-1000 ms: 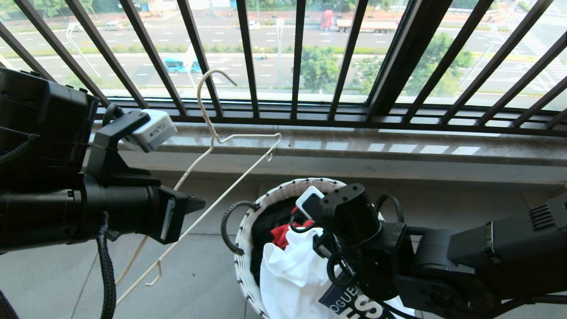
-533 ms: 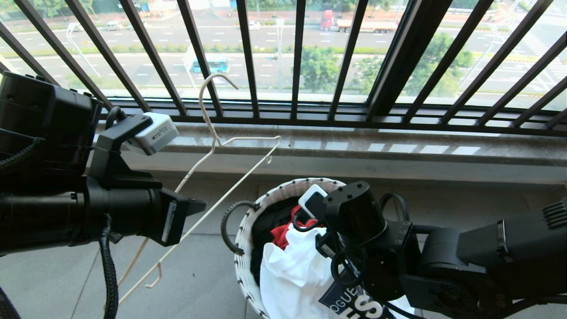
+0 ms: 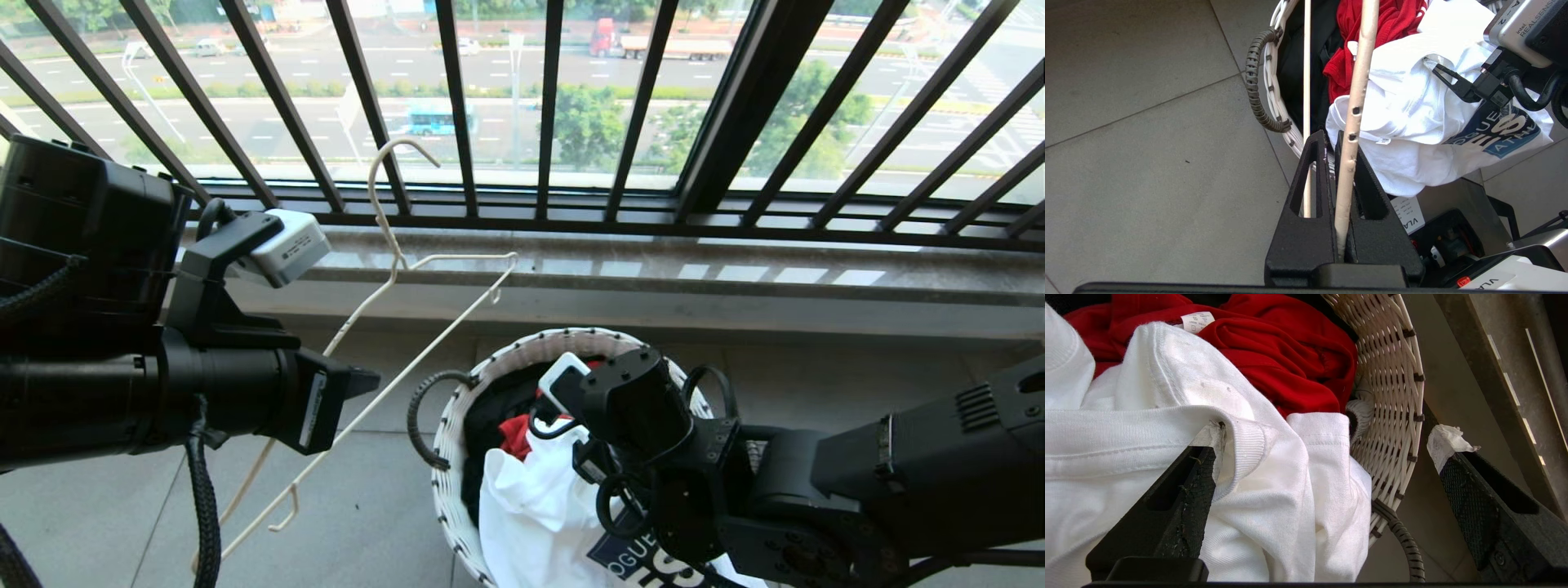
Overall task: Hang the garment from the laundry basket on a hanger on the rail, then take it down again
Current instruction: Pick up clothes from the basket
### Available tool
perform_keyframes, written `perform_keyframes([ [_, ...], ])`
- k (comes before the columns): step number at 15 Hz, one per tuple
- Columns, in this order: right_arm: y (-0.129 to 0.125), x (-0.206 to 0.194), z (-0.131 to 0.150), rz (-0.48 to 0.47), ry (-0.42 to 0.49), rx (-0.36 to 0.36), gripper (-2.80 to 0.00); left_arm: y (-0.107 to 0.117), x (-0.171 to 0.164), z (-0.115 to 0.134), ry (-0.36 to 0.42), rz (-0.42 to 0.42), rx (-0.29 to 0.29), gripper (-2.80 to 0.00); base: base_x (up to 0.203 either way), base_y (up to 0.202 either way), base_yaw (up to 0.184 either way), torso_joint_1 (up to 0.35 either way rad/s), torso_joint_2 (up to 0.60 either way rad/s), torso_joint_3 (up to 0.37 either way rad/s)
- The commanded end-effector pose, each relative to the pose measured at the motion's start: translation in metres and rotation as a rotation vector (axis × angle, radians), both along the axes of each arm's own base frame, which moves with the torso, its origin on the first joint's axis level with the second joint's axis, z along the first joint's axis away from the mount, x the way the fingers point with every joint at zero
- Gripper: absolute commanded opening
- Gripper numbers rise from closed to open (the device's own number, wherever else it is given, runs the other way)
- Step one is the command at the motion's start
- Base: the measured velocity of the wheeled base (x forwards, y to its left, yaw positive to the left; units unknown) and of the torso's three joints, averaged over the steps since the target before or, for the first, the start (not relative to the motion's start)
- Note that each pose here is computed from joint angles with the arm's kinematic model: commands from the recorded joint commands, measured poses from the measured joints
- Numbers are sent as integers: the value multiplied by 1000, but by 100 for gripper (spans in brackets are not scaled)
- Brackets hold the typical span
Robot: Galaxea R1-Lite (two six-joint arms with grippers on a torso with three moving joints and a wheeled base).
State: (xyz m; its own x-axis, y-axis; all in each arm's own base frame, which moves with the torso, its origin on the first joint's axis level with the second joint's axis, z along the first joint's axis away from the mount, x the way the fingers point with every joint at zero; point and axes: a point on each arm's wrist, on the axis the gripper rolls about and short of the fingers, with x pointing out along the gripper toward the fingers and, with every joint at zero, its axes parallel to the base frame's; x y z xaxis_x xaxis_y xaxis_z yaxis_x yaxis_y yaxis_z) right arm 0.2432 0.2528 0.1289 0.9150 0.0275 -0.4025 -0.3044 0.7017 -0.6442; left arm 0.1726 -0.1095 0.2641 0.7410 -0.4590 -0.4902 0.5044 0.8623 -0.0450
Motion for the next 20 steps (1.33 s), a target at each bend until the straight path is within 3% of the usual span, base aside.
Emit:
perform_keyframes([
  [1,4,2,-6,0,-1,-4,0,0,0,0,2,1,0,-280,0,0,0,0,0,0],
  [6,6,4,-4,2,-25,20,0,0,0,1,-9,-7,11,-280,0,0,0,0,0,0],
  [7,6,4,-5,2,-24,18,-280,0,0,1,-11,-8,11,-280,0,0,0,0,0,0],
  [20,2,1,5,3,-42,36,-280,2,-2,3,-25,-11,14,-280,0,0,0,0,0,0],
])
